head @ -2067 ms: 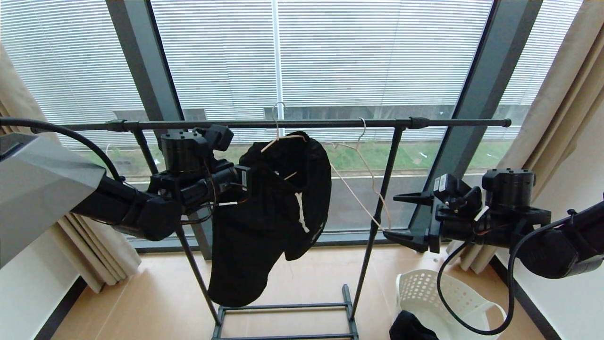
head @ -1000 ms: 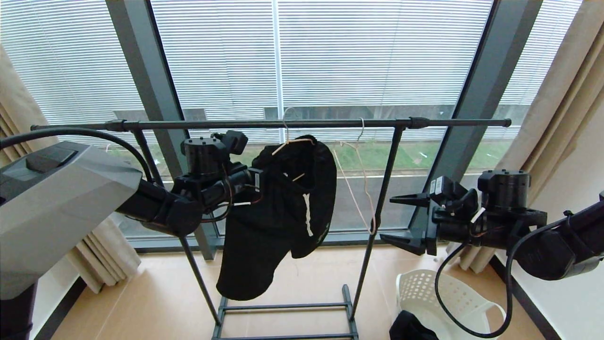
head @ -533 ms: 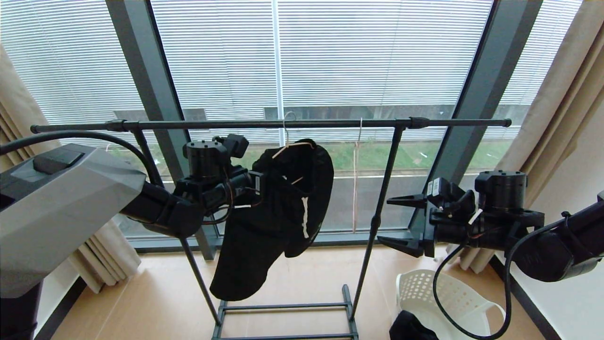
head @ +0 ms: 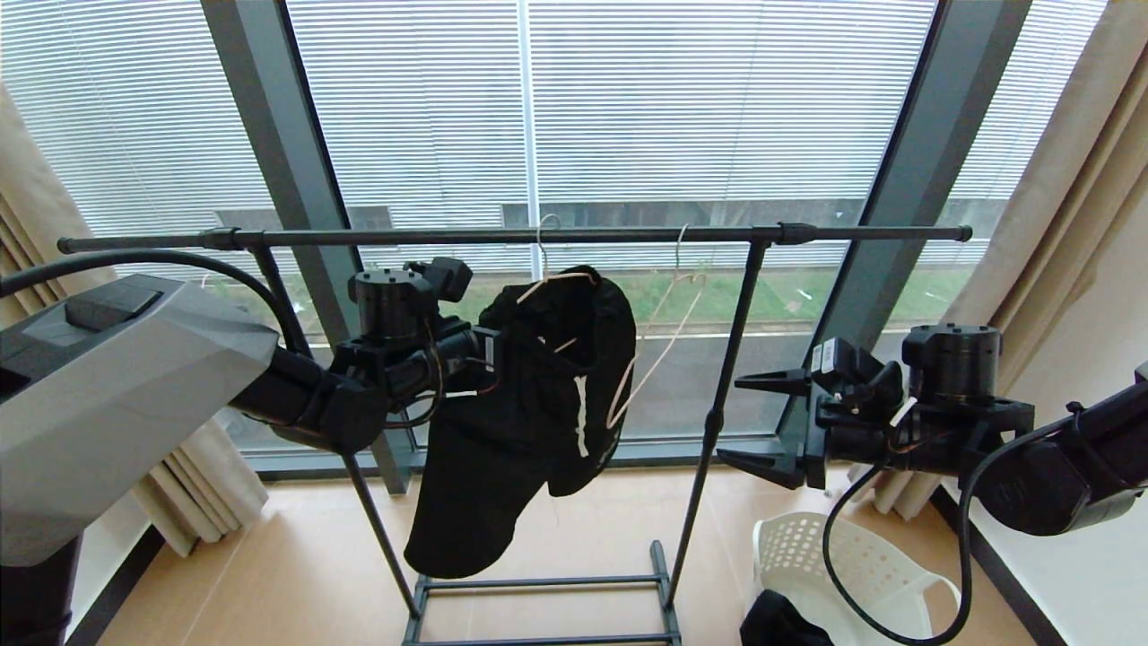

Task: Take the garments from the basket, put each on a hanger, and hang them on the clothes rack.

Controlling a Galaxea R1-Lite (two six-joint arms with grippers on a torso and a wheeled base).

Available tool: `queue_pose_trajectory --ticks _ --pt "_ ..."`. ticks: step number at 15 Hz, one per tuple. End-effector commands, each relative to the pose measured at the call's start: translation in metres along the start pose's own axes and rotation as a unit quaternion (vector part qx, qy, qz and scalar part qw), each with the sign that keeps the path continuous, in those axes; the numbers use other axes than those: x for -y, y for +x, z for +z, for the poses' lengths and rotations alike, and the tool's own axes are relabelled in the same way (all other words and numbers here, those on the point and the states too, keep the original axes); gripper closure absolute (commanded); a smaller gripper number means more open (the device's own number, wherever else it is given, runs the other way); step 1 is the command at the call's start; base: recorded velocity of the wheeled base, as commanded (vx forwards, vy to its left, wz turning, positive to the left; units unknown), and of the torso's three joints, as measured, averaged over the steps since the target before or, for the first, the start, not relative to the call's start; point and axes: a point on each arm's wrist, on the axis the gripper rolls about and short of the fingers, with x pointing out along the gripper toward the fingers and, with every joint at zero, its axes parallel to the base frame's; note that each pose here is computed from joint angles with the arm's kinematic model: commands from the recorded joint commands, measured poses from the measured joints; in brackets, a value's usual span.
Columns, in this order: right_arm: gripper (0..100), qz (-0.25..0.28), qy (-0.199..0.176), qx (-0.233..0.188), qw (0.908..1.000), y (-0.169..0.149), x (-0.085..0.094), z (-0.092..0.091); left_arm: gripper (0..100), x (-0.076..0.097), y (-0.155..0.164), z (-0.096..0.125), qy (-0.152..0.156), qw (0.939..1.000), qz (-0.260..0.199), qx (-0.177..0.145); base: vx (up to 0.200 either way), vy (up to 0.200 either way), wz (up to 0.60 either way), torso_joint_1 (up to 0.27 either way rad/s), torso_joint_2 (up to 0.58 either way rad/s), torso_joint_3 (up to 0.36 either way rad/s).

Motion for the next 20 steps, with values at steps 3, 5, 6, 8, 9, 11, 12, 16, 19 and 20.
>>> queue_pose_trajectory --ticks 3,5,6,8,9,11,12,16,19,20 --pt "0 0.001 0.000 -0.001 1.0000 0.001 0.000 -0.001 0 0.000 -0.002 -0.001 -0.008 1.0000 0.000 -0.004 0.000 0.000 0.00 0.000 0.00 0.000" --pt "0 0.001 0.000 -0.001 1.0000 0.001 0.000 -0.001 0 0.001 -0.005 0.001 -0.008 1.0000 0.000 -0.002 0.000 0.000 0.00 0.000 0.00 0.000" --pt "0 0.001 -0.001 -0.001 1.0000 0.001 0.000 -0.001 0 0.001 -0.005 0.002 -0.008 1.0000 0.000 -0.001 0.000 0.000 0.00 0.000 0.00 0.000" --pt "0 0.001 -0.001 -0.001 1.0000 0.001 0.000 -0.001 0 0.002 -0.008 0.008 -0.006 1.0000 -0.001 0.006 0.000 0.000 0.00 0.000 0.00 0.000" --pt "0 0.001 0.000 -0.001 1.0000 0.000 0.000 -0.001 0 0.003 -0.018 0.014 -0.006 0.9999 0.000 0.010 0.000 0.000 0.00 0.000 0.00 0.000" --pt "0 0.000 -0.002 0.001 1.0000 -0.001 -0.001 0.002 0 0.005 -0.046 0.026 -0.004 0.9999 0.004 0.014 0.000 0.000 0.00 0.000 0.00 0.000" --pt "0 -0.002 -0.005 0.003 1.0000 -0.004 -0.002 0.004 0 0.006 -0.063 0.031 -0.005 0.9998 0.006 0.016 0.000 0.000 0.00 0.000 0.00 0.000" --pt "0 -0.023 -0.059 0.046 0.9970 -0.044 -0.031 0.053 0 0.023 -0.154 0.032 0.000 0.9999 0.004 0.011 0.000 0.000 0.00 0.000 0.00 0.000" --pt "0 -0.084 -0.109 0.079 0.9873 -0.095 -0.077 0.092 0 0.035 -0.220 0.020 0.022 0.9996 0.004 0.015 0.000 0.000 0.00 0.000 0.00 0.000" --pt "0 -0.102 -0.102 0.087 0.9858 -0.106 -0.087 0.097 0 0.037 -0.233 0.016 0.032 0.9993 0.006 0.017 0.000 0.000 0.00 0.000 0.00 0.000"
